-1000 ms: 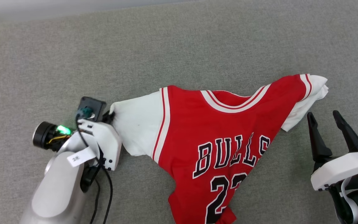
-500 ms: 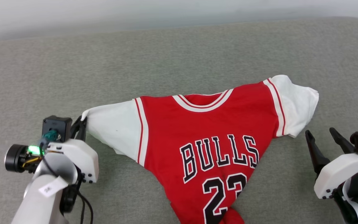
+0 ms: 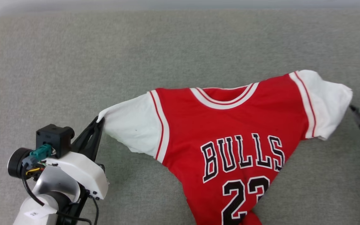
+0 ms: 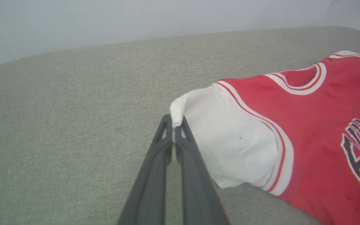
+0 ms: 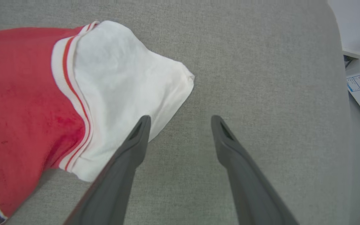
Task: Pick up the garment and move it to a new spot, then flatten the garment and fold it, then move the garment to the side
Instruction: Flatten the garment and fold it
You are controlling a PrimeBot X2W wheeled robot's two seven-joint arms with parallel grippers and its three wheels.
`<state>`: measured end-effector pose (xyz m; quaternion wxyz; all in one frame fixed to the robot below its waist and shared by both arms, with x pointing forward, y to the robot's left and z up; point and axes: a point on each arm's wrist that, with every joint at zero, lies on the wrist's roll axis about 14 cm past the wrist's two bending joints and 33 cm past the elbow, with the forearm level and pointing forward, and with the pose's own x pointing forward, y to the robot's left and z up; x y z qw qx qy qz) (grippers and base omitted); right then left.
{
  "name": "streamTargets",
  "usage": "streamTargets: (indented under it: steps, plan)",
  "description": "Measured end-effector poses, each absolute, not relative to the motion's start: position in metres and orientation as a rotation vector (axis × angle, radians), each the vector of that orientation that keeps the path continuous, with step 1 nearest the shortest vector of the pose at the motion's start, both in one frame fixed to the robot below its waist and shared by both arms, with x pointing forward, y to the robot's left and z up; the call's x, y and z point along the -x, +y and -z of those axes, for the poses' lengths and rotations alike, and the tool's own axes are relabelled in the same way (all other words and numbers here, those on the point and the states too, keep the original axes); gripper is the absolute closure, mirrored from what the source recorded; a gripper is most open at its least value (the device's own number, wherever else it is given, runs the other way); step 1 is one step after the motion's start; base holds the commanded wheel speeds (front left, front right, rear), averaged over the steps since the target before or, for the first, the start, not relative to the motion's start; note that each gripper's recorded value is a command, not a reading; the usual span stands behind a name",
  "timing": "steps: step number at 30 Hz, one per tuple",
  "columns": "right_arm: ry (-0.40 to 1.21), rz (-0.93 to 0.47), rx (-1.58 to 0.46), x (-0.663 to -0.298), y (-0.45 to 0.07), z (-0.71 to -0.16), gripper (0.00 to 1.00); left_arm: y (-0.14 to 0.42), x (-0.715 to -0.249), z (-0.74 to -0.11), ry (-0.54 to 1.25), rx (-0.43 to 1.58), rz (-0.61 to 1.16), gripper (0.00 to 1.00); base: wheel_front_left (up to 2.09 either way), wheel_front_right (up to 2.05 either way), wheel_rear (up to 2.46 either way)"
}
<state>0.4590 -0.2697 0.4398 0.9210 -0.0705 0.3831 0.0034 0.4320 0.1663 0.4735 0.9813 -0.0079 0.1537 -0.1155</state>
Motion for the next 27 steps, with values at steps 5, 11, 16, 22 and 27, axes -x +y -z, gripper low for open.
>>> streamTargets:
  steps: [5,11,16,22,27]
  plan:
    - [0.861,-0.02,0.168,-0.492,-0.27,-0.432,0.0,0.164,-0.429,-0.473,0.323,0.011,0.247,1.0,0.0,0.0,0.0]
    - [0.965,-0.036,0.221,-0.513,-0.266,-0.401,0.0,0.165,-0.429,-0.467,0.344,0.002,0.251,1.0,0.0,0.0,0.0]
    - [1.044,-0.055,0.242,-0.515,-0.261,-0.371,0.0,0.169,-0.43,-0.461,0.361,0.002,0.243,1.0,0.0,0.0,0.0]
    - [1.109,-0.072,0.241,-0.509,-0.258,-0.351,0.72,0.174,-0.432,-0.459,0.361,0.0,0.228,1.0,0.0,0.0,0.0]
    - [1.101,-0.092,0.235,-0.506,-0.253,-0.349,1.0,0.177,-0.432,-0.457,0.362,-0.001,0.22,1.0,0.0,0.0,0.0]
